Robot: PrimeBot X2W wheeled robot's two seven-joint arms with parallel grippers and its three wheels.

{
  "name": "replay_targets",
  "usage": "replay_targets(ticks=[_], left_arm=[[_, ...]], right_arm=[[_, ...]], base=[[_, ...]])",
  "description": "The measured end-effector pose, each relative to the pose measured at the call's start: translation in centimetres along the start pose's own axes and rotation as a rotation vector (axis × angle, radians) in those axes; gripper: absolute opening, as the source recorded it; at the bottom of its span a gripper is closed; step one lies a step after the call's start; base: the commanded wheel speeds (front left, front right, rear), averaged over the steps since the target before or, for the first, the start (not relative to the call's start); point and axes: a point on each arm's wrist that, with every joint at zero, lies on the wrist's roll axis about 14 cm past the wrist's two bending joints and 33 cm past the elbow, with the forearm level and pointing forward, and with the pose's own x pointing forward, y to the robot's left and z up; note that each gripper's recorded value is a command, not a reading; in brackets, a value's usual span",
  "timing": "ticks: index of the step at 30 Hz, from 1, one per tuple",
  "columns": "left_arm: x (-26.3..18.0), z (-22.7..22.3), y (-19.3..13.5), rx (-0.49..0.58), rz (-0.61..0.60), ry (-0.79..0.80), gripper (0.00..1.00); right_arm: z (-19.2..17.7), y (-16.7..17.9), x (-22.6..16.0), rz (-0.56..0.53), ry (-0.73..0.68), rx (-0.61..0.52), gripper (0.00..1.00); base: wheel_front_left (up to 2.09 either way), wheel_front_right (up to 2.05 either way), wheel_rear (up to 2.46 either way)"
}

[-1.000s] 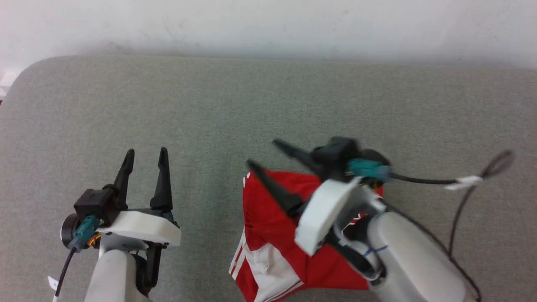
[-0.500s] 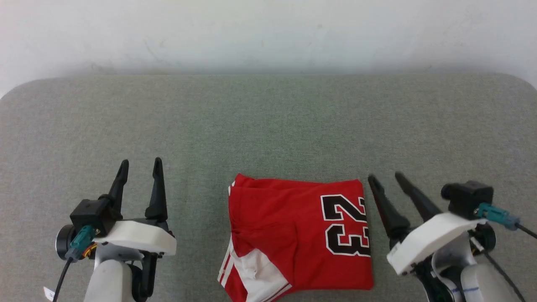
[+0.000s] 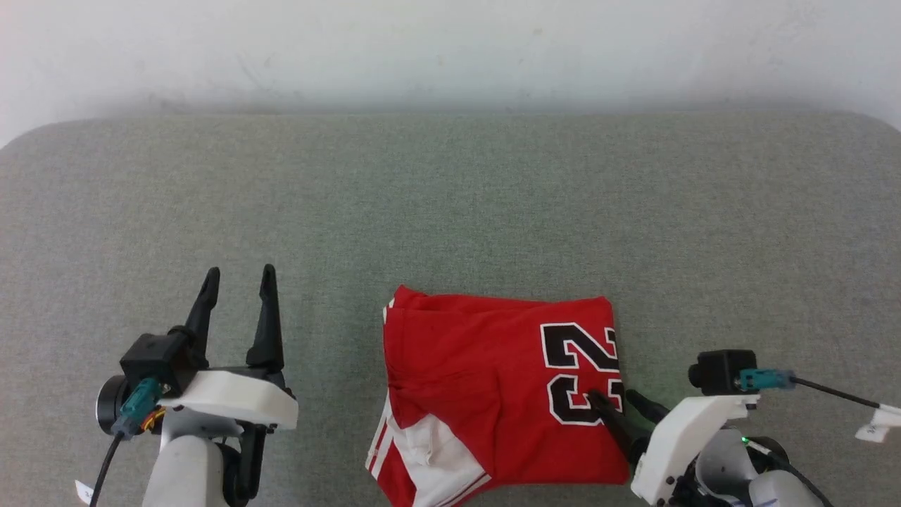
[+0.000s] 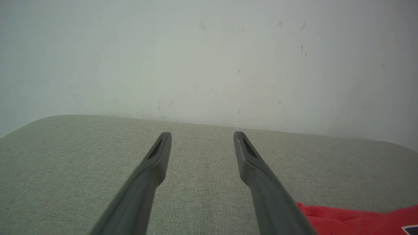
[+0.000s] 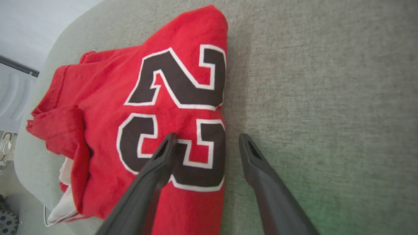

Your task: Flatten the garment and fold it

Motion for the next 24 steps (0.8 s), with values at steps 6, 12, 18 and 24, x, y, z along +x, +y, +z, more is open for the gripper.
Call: replay_targets(ticks=[6,12,18,24], left_arm=[[-0.2,-0.3,0.3,0.002,0.009,0.009,1.0],[-0.4,-0.1,0.5,0.002,0.015,0.006,1.0],[-0.2,0.2,0.3,-0.001,0.009,-0.003,1.0],[0.6,0.1,-0.8,-0.005,-0.02,-0.009,1.0]], right_arm=[[-1.1,0.7,1.4,0.025,0.095,-0.001,1.0],[-1.5,2.4,2.2,0.073,0.153,-0.035,0.0],[0.8,3.4,2.4,0.039,0.125,-0.305,0.0],[7.5,5.6,2.1,-0.032,-0.023,-0.66,0.0]], base=[[0.0,0.0,0.0],[0.0,0.0,0.0],[0.0,0.0,0.0],[0.0,0.0,0.0]])
